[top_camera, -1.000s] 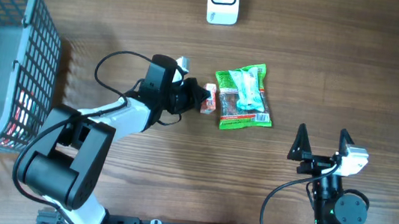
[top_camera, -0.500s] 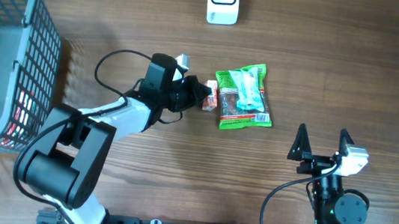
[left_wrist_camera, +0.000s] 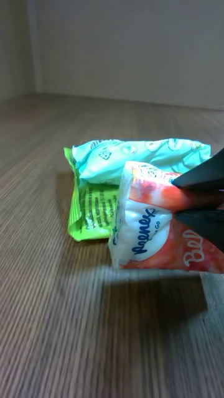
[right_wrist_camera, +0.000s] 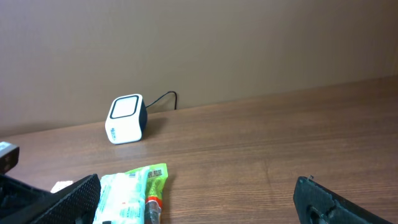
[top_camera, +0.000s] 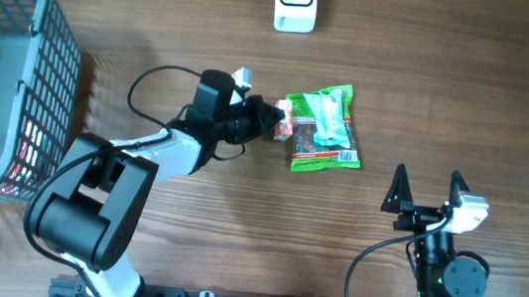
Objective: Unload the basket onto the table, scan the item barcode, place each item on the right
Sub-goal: 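Move the tissue pack right and set it against the green bag, then release the tissue pack and swing the left gripper back to the basket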
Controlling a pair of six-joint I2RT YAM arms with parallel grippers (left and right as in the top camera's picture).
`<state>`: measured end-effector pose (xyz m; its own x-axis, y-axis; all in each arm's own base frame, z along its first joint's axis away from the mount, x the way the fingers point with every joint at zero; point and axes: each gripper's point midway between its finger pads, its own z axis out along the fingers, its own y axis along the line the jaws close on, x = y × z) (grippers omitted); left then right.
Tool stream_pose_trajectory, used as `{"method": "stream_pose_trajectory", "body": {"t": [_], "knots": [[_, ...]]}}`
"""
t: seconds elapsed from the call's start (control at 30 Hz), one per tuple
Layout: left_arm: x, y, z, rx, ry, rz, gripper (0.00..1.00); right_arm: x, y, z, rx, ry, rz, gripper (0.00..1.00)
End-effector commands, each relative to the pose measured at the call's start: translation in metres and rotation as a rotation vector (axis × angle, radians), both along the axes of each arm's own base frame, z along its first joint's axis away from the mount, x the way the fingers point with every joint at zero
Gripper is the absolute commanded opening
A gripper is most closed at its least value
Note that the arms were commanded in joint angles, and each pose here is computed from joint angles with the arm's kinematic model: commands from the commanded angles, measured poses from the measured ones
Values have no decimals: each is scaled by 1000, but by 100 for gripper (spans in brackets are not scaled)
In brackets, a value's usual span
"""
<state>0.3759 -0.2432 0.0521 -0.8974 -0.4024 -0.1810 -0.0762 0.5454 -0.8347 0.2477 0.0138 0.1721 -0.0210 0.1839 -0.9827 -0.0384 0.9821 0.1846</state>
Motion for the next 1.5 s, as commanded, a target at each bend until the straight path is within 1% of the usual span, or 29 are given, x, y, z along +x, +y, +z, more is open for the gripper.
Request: {"method": "stream_pose_trajectory", "body": {"t": [0.0, 0.13, 0.3, 0.37, 0.47, 0.5, 0.53, 0.57, 0.6, 0.63, 0.7, 0.77, 0.93, 1.13, 1.2, 1.3, 1.47], "knots": [[-6, 2, -10, -1, 43, -6, 7, 0, -3, 2, 4, -8, -18, 100], [-8, 7, -19, 33, 68, 13, 7, 0, -3, 2, 4, -8, -18, 100], [-12, 2, -25, 40, 78, -2, 8, 0, -3, 2, 4, -8, -18, 100], [-11, 1, -22, 32, 66, -6, 10, 0, -3, 2, 4, -8, -18, 100], [-8, -2, -17, 15, 43, -14, 18, 0, -3, 2, 4, -8, -18, 100], [-7, -2, -16, 13, 37, -14, 24, 0, -3, 2, 4, -8, -18, 100], [-6, -2, -15, 11, 33, -13, 28, 0, -3, 2, 4, -8, -18, 100], [-6, -2, -15, 12, 32, -12, 35, 0, -3, 2, 4, -8, -18, 100], [-6, -2, -15, 12, 32, -12, 44, 0, -3, 2, 4, -8, -18, 100], [-6, -1, -15, 12, 32, -11, 57, 0, -3, 2, 4, -8, -18, 100], [-5, -1, -14, 11, 30, -9, 61, 0, -3, 2, 4, -8, -18, 100], [-4, -1, -12, 8, 23, -9, 67, 0, -3, 2, 4, -8, -18, 100], [-1, -1, 2, 3, -14, -9, 71, 0, -3, 2, 4, -8, -18, 100], [6, 2, 36, 8, -92, -12, 76, 0, -3, 2, 4, -8, -18, 100], [12, 12, 52, 46, -108, 1, 80, 0, -3, 2, 4, -8, -18, 100], [19, 28, 74, 126, -127, 12, 83, 0, -3, 2, 4, -8, -18, 100], [36, 70, 137, 377, -195, 32, 84, 0, -3, 2, 4, -8, -18, 100]]}}
